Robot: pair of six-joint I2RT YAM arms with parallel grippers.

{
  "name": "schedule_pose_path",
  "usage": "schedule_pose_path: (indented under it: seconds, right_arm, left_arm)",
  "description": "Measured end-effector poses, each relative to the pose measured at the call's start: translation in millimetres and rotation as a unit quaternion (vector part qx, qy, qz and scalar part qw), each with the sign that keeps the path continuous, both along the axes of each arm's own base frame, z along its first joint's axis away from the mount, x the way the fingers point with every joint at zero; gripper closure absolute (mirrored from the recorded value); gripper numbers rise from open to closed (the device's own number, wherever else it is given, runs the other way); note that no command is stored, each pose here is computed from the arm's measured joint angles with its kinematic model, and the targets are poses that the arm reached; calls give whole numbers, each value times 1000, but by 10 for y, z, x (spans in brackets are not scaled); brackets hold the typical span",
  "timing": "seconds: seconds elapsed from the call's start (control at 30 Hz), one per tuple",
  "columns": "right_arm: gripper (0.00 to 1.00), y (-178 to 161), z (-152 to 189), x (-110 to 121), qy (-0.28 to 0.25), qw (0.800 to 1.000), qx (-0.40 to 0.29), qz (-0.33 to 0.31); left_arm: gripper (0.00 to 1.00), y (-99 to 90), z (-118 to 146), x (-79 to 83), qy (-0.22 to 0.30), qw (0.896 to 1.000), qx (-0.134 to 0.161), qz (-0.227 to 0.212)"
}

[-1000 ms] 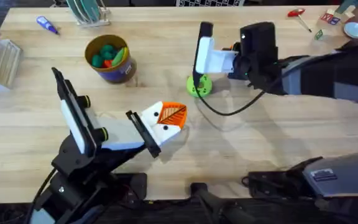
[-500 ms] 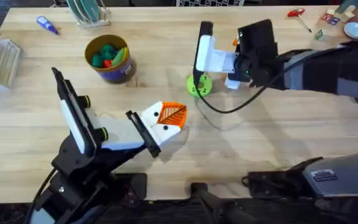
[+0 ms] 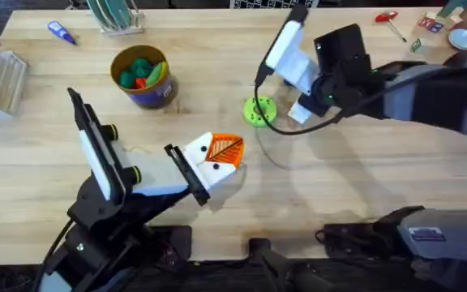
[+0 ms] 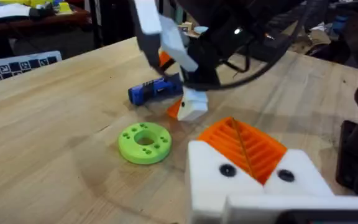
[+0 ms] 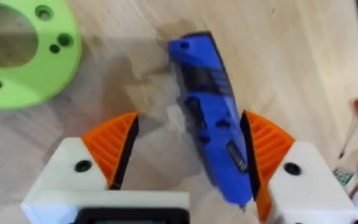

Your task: Pick up the gripper from the table and insert it into the empty holder that is missing its gripper. Then pick up a screw, insert it into the mounting hole, and use the screwdriver to tighten it. Finally, clean up the table by picking up the vegetable and placing it into the bucket.

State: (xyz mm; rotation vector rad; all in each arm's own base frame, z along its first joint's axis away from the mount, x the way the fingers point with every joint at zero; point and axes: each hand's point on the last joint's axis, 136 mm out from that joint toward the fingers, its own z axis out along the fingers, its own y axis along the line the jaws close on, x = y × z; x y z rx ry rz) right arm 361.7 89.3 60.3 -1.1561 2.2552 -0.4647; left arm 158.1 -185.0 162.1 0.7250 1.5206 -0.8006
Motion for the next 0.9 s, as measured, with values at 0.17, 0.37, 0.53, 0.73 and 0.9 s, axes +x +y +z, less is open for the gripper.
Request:
schedule_pose_path:
  seconds: [0.17,0.37,0.53,0.73,0.9]
  right_arm:
    - [41,-65,267,-201,5,994,69,-89]
    - [39,-125,744,-384,-13,974,147,-172]
    - [38,-177,987,-664,-9,948,214,-236]
    - [38,22,1253,-886,4,925,312,-219]
    - [37,139,1352,-978,18,915,350,-200]
  left_arm:
    - [986,0,0,0,0,1000,0,0]
    - [986,0,0,0,0,1000,0,0]
    - [436,3,0,4,-1,1000,0,1]
    - [16,3,0,5,0,1000,0,2]
    - [14,10,5,15,-1,1000,0,5]
